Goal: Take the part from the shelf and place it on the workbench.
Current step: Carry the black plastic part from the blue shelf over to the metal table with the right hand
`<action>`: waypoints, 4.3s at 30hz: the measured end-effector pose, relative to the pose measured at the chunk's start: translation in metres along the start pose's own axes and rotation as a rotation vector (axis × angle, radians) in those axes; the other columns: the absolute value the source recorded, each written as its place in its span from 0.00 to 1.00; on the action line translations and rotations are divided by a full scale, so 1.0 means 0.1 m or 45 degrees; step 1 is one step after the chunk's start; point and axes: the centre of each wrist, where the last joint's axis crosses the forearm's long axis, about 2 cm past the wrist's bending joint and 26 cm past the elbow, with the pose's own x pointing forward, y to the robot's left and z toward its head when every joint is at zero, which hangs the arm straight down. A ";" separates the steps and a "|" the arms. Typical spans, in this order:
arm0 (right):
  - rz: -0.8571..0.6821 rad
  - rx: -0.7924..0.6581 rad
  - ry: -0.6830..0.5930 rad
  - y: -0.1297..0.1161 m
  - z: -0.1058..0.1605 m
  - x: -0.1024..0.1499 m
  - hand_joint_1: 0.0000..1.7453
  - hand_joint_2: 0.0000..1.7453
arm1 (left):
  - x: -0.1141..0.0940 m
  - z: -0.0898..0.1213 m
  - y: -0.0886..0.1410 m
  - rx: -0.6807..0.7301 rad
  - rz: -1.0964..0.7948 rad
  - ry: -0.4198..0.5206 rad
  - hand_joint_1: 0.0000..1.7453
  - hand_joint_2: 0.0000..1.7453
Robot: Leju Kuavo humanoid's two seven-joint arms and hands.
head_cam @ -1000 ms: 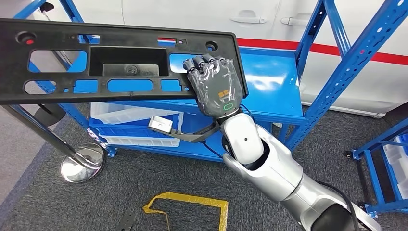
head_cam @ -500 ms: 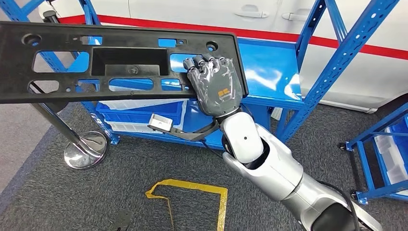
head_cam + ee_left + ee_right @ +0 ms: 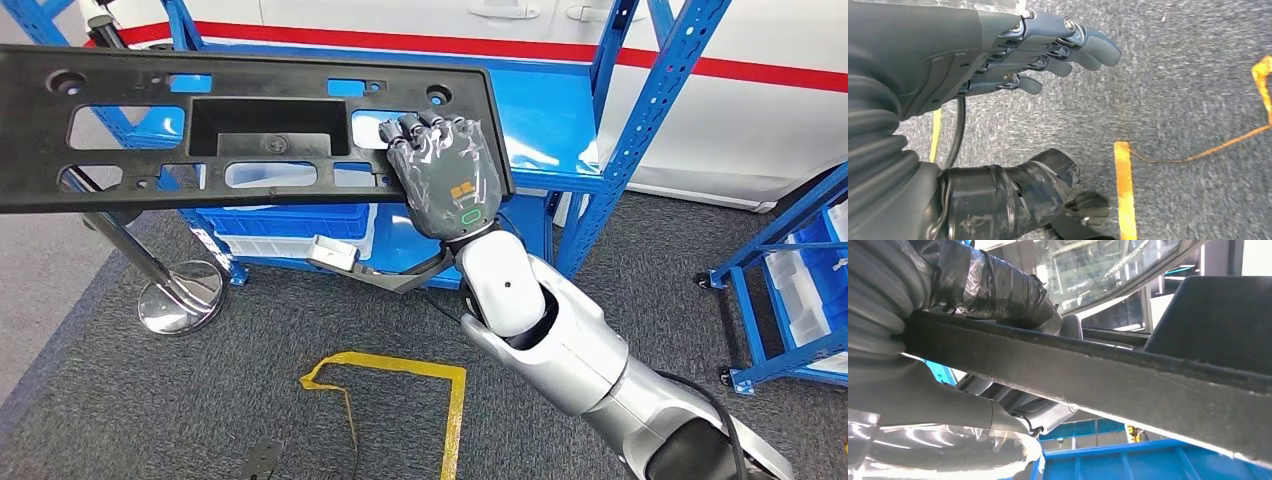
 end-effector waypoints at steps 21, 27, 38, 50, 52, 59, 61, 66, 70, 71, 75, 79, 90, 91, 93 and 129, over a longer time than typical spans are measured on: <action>-0.011 -0.003 -0.052 -0.01 -0.01 0.02 1.00 1.00 | 0.01 0.00 0.00 0.015 0.010 -0.072 0.00 1.00; 0.005 -0.012 -0.075 -0.02 -0.02 0.04 1.00 1.00 | -0.02 0.00 0.03 0.040 -0.001 -0.077 0.00 1.00; 0.014 -0.027 -0.102 -0.04 -0.01 0.08 1.00 1.00 | 0.00 -0.01 0.04 0.061 0.004 -0.091 0.00 1.00; 0.026 -0.025 -0.122 -0.03 0.01 0.09 1.00 1.00 | 0.00 -0.01 0.05 0.043 0.014 -0.097 0.00 1.00; 0.027 -0.030 -0.129 -0.04 0.00 0.09 1.00 1.00 | -0.01 -0.01 0.06 0.043 0.013 -0.094 0.00 1.00; 0.031 -0.042 -0.144 -0.05 0.00 0.11 1.00 1.00 | -0.01 -0.02 0.07 0.044 0.010 -0.095 0.00 1.00; 0.031 -0.041 -0.147 -0.05 0.00 0.12 1.00 1.00 | -0.01 -0.01 0.07 0.044 0.009 -0.094 0.00 1.00; 0.028 -0.052 -0.152 -0.07 -0.01 0.13 1.00 1.00 | 0.01 -0.02 0.08 0.045 0.010 -0.100 0.00 1.00; 0.028 -0.056 -0.157 -0.08 -0.01 0.13 1.00 1.00 | -0.02 -0.02 0.10 0.046 0.007 -0.094 0.00 1.00; 0.028 -0.057 -0.158 -0.08 -0.01 0.13 1.00 1.00 | -0.02 -0.02 0.10 0.046 0.007 -0.094 0.00 1.00; 0.028 -0.050 -0.159 -0.06 0.00 0.13 1.00 1.00 | 0.00 -0.03 0.10 0.044 0.008 -0.099 0.00 1.00; 0.028 -0.051 -0.161 -0.06 0.01 0.13 1.00 1.00 | -0.01 -0.02 0.09 0.031 0.012 -0.097 0.00 1.00; 0.033 -0.063 -0.177 -0.07 0.00 0.15 1.00 1.00 | -0.02 -0.01 0.08 -0.022 0.037 -0.096 0.00 1.00; 0.033 -0.062 -0.178 -0.07 0.01 0.15 1.00 1.00 | -0.03 -0.01 0.08 -0.026 0.039 -0.095 0.00 1.00; 0.034 -0.061 -0.181 -0.07 0.01 0.16 1.00 1.00 | -0.04 -0.01 0.08 -0.032 0.042 -0.092 0.00 1.00; 0.049 -0.017 -0.156 -0.06 0.03 0.17 1.00 1.00 | -0.03 -0.01 0.08 -0.055 0.039 -0.102 0.00 1.00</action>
